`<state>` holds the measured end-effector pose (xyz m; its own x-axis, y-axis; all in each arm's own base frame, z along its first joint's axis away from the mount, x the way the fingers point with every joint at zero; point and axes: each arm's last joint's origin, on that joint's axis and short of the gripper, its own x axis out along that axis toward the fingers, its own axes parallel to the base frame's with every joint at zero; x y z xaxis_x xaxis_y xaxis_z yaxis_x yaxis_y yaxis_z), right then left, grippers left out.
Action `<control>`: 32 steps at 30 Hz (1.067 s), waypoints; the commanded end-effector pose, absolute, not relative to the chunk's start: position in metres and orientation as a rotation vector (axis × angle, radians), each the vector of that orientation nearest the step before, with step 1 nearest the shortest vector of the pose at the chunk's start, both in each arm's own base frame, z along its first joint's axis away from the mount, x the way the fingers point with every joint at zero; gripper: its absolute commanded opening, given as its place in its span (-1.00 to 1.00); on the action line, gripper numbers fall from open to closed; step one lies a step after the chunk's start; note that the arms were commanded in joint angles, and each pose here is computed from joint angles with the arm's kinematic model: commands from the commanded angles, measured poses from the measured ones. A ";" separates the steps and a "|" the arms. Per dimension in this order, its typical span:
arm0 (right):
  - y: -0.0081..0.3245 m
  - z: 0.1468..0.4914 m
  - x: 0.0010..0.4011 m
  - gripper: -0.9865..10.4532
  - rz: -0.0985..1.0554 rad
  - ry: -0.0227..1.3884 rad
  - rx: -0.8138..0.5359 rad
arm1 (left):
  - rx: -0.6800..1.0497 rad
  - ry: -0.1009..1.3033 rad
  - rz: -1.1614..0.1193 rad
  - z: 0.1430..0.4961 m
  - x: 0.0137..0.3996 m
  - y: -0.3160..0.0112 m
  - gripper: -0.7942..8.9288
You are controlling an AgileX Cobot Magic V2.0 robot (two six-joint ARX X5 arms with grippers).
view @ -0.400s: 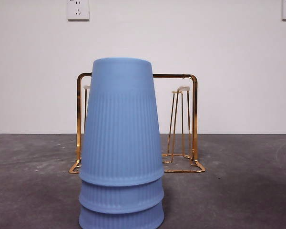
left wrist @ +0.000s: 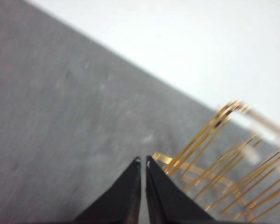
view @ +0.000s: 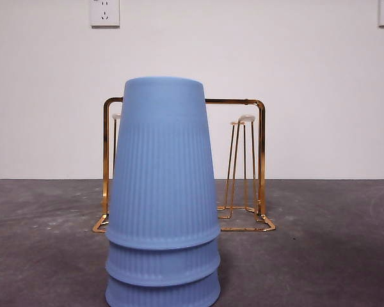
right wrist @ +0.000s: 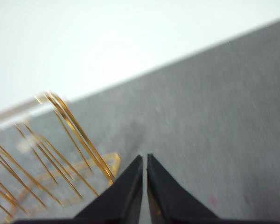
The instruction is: Pick the top cup and place it on cupholder, pick up the mid cup and place it on cupholder, last pick the bottom cup and place it on cupholder.
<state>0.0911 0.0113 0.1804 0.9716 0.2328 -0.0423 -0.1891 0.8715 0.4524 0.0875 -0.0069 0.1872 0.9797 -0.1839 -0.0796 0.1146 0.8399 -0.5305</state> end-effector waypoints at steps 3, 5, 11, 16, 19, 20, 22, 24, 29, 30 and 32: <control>0.011 0.220 0.080 -0.81 0.249 -0.011 0.478 | -0.569 0.070 -0.188 0.221 0.080 -0.007 -0.82; 0.010 0.233 0.077 -0.81 0.251 -0.021 0.460 | -0.559 0.076 -0.201 0.235 0.077 -0.007 -0.82; 0.012 0.271 0.074 -0.81 0.295 0.056 0.343 | -0.451 0.144 -0.278 0.274 0.075 -0.010 -0.82; 0.016 0.298 0.083 -0.81 0.399 0.194 0.241 | -0.354 0.259 -0.384 0.300 0.083 -0.013 -0.82; 0.019 0.310 0.093 -0.81 0.482 0.303 0.186 | -0.315 0.340 -0.476 0.310 0.090 -0.016 -0.82; 0.021 0.314 0.096 -0.81 0.510 0.338 0.170 | -0.303 0.365 -0.503 0.313 0.092 -0.017 -0.82; 0.023 0.321 0.104 -0.81 0.565 0.399 0.145 | -0.274 0.410 -0.556 0.317 0.097 -0.019 -0.82; 0.027 0.328 0.111 -0.81 0.622 0.453 0.125 | -0.251 0.445 -0.607 0.320 0.100 -0.022 -0.82; 0.043 0.335 0.127 -0.81 0.751 0.580 0.079 | -0.194 0.544 -0.723 0.325 0.107 -0.032 -0.82; 0.047 0.335 0.129 -0.81 0.778 0.595 0.067 | -0.184 0.560 -0.741 0.326 0.108 -0.034 -0.82; 0.055 0.333 0.131 -0.81 0.831 0.628 0.047 | -0.170 0.581 -0.778 0.326 0.109 -0.038 -0.82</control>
